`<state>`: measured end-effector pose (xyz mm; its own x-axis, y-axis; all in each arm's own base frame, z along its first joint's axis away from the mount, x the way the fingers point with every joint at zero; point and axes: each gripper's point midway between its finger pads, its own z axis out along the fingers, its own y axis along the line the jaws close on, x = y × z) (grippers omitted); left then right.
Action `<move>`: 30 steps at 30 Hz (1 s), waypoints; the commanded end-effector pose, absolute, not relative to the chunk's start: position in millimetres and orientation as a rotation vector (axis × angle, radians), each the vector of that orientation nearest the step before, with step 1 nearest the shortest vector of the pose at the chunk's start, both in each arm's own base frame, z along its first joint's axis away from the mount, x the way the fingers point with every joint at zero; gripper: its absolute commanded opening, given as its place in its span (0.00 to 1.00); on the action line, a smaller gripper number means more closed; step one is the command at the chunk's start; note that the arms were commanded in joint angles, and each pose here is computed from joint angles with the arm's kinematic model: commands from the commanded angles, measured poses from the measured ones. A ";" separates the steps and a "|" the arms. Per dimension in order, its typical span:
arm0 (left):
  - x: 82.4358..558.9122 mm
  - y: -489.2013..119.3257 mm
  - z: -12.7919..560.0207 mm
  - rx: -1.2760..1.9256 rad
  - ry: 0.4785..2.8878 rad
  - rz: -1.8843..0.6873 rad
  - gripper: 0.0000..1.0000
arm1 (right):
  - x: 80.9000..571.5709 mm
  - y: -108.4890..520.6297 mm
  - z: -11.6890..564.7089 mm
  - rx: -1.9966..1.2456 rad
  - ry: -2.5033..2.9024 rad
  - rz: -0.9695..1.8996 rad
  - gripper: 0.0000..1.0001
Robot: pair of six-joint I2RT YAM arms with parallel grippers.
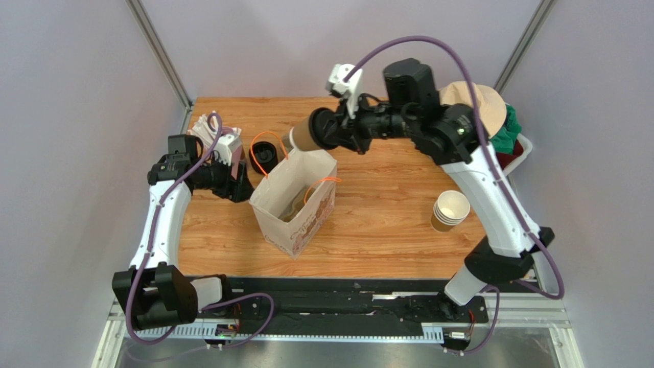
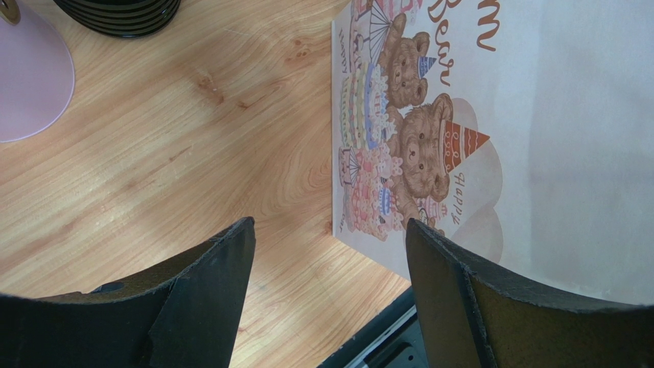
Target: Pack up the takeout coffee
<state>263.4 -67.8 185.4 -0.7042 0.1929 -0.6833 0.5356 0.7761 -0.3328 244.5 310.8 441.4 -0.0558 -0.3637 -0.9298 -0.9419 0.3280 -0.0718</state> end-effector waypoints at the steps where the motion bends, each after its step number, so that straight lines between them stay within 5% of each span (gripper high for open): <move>1: 265.2 -65.6 192.0 0.569 2.274 -0.653 0.81 | 228.2 350.0 417.0 -1.332 1.632 0.798 0.00; 30: 265.0 -66.7 192.4 0.576 2.263 -0.661 0.81 | 249.8 388.8 270.4 -1.624 1.943 0.653 0.00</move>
<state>264.4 -66.6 186.2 -0.6981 0.1962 -0.6886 0.5363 0.7805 -0.3214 251.3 387.5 250.8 -0.1982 -0.7516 -0.6291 -0.9775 0.1986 0.0707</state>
